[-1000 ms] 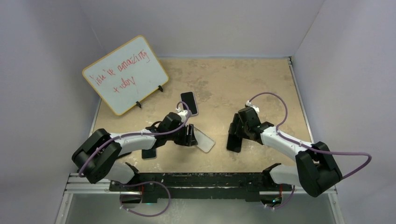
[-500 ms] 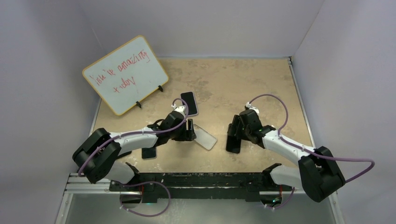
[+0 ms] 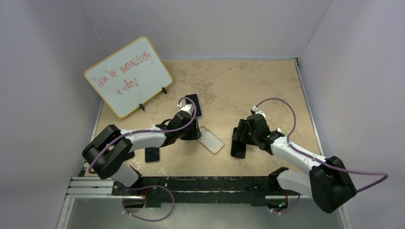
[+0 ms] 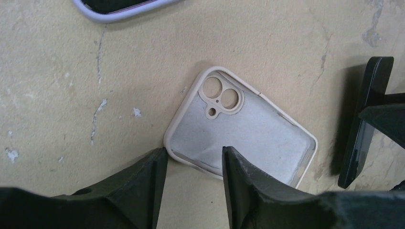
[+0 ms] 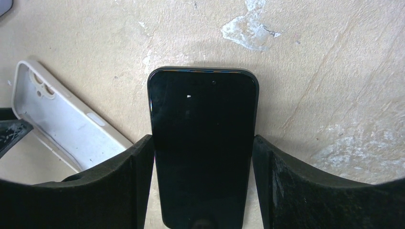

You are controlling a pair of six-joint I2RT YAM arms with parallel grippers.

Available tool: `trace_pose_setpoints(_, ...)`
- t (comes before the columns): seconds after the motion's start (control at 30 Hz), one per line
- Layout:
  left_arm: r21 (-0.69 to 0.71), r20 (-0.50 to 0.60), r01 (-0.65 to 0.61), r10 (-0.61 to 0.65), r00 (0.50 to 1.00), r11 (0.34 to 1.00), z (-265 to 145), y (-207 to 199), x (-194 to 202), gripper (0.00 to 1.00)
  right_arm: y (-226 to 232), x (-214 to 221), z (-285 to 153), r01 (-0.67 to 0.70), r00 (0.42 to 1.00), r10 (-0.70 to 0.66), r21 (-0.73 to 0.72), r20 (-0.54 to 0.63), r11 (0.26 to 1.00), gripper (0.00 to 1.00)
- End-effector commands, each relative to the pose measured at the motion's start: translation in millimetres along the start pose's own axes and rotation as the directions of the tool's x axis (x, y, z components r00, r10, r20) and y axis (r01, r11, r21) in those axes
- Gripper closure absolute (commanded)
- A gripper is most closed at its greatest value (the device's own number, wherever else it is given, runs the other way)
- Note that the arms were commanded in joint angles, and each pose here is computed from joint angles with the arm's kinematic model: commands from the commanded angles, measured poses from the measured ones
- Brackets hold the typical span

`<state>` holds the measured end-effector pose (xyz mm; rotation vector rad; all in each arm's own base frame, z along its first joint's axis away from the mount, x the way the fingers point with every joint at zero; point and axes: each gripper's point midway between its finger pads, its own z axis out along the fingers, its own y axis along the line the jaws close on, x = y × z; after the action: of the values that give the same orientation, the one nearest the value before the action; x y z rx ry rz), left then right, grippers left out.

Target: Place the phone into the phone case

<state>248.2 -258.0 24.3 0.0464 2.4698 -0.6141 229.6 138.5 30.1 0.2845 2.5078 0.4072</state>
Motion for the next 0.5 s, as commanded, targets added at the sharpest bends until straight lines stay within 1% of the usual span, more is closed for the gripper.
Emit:
trace_pose_setpoints(0.0,0.000,-0.064,-0.066,0.066,0.996,0.998,11.1,2.4,10.7,0.55,9.8,-3.9,-8.5,0.012,1.000,-0.011,-0.055,0.021,0.998,0.57)
trace_pose_setpoints(0.07,0.001,-0.074,-0.094,0.094,0.993,0.996,15.0,1.0,9.1,0.64,12.2,-1.7,-11.1,0.023,1.000,-0.023,-0.070,0.010,0.997,0.58)
trace_pose_setpoints(0.13,0.016,-0.076,-0.120,0.121,0.990,0.993,17.5,-3.1,6.7,0.69,14.1,0.3,-13.0,0.027,1.000,-0.027,-0.083,-0.001,0.996,0.59)
trace_pose_setpoints(0.3,0.072,-0.057,-0.185,0.189,0.980,0.980,22.2,-16.8,-3.7,0.75,26.4,7.5,-18.1,0.048,0.998,-0.052,-0.141,-0.018,0.989,0.62)
trace_pose_setpoints(0.47,0.089,-0.048,-0.254,0.259,0.965,0.963,29.2,-26.8,-16.6,0.81,44.8,3.0,-27.0,0.083,0.997,-0.082,-0.200,0.016,0.976,0.62)
